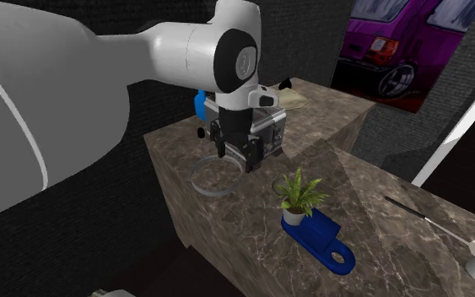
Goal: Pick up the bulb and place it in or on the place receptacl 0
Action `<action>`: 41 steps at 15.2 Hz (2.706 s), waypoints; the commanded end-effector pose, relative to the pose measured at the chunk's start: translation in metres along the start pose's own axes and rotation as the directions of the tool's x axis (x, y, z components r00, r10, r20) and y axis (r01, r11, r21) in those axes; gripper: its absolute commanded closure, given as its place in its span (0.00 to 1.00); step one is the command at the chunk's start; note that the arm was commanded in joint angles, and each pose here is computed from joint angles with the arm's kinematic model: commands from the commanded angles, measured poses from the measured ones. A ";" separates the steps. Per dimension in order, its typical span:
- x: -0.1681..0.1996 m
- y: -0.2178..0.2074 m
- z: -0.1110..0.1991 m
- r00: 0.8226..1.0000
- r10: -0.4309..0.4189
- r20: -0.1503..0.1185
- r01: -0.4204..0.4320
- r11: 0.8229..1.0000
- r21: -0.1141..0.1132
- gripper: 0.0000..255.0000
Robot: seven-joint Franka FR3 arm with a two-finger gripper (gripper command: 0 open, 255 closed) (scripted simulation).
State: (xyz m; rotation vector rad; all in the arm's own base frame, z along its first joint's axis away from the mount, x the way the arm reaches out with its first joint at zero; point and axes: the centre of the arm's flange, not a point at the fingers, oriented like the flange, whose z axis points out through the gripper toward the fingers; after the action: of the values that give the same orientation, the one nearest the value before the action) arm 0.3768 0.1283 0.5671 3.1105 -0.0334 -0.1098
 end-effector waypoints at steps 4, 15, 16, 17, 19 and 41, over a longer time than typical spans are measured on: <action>0.029 -0.059 0.011 1.000 -0.014 -0.003 0.014 1.000 0.002 0.00; 0.093 -0.186 0.033 0.999 -0.047 -0.009 0.047 0.999 0.006 0.00; 0.099 -0.198 0.035 0.999 -0.049 -0.010 0.050 0.999 0.006 0.00; 0.104 -0.210 0.037 0.999 -0.052 -0.010 0.052 0.999 0.006 0.00; 0.115 -0.233 0.041 0.998 -0.058 -0.012 0.058 0.998 0.007 0.00; 0.145 -0.297 0.091 0.997 -0.074 -0.015 0.074 0.997 0.008 1.00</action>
State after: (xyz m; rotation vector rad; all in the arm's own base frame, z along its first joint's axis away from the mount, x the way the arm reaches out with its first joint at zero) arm 0.5208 0.4191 0.4576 3.1214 0.0818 -0.0893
